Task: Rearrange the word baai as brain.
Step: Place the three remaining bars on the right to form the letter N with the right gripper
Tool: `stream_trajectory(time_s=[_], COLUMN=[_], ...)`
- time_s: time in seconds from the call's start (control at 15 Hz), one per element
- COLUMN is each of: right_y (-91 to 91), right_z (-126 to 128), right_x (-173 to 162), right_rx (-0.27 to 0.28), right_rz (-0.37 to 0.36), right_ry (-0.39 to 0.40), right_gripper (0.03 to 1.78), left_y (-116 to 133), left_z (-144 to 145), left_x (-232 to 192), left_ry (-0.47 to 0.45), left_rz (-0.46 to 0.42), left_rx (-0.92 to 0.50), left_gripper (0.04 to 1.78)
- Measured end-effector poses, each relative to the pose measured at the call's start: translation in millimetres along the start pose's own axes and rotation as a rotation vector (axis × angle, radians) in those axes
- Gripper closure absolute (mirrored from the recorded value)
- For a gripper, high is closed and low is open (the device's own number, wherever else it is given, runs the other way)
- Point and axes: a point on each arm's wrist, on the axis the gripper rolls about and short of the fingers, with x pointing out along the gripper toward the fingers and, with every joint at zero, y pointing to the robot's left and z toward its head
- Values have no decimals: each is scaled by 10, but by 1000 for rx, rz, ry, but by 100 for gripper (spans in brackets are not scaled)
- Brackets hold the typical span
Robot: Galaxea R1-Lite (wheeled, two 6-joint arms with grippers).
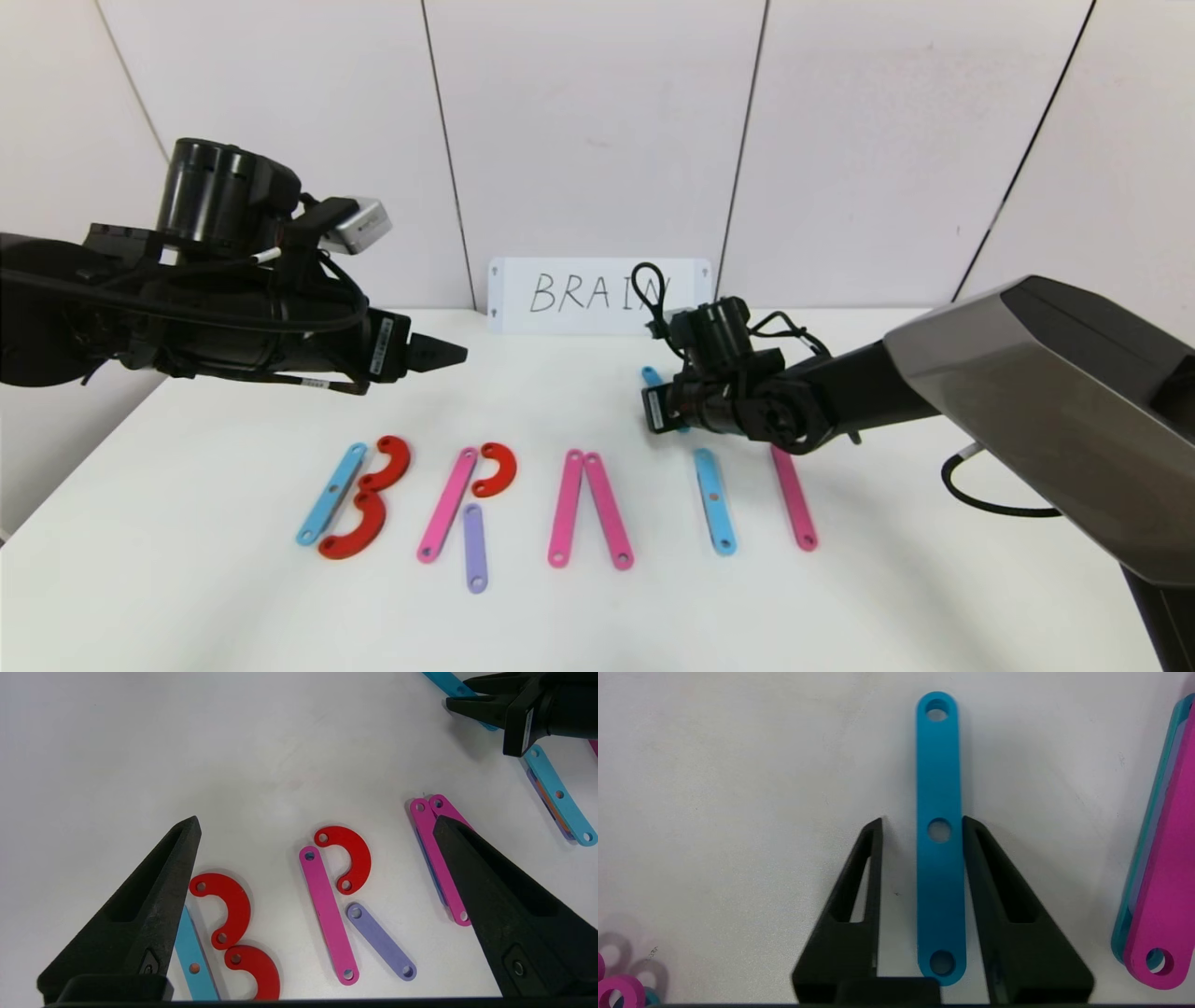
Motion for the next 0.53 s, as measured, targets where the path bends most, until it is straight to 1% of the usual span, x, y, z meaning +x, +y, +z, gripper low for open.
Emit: stream_trajectory(time_s=[0.07,0.13,0.33,0.53], right_y=[-3,-10,-30,-86], right_z=[-3,-3,-16,-8], right_x=[1,-3,-55,-218], right_rx=[1,1,2,3], right_rz=[-1,-2,-5,-3], right_ry=[1,2,11,12], right_gripper=[145,152,154,154], left_y=[1,-1,-2,-2], left_z=[-2,-3,-4,-1], left_x=[4,9,13,12], left_ry=[1,2,3,1], left_rz=[0,0,-1,0], left_rx=[0,0,1,1], left_gripper=[8,8,8,8])
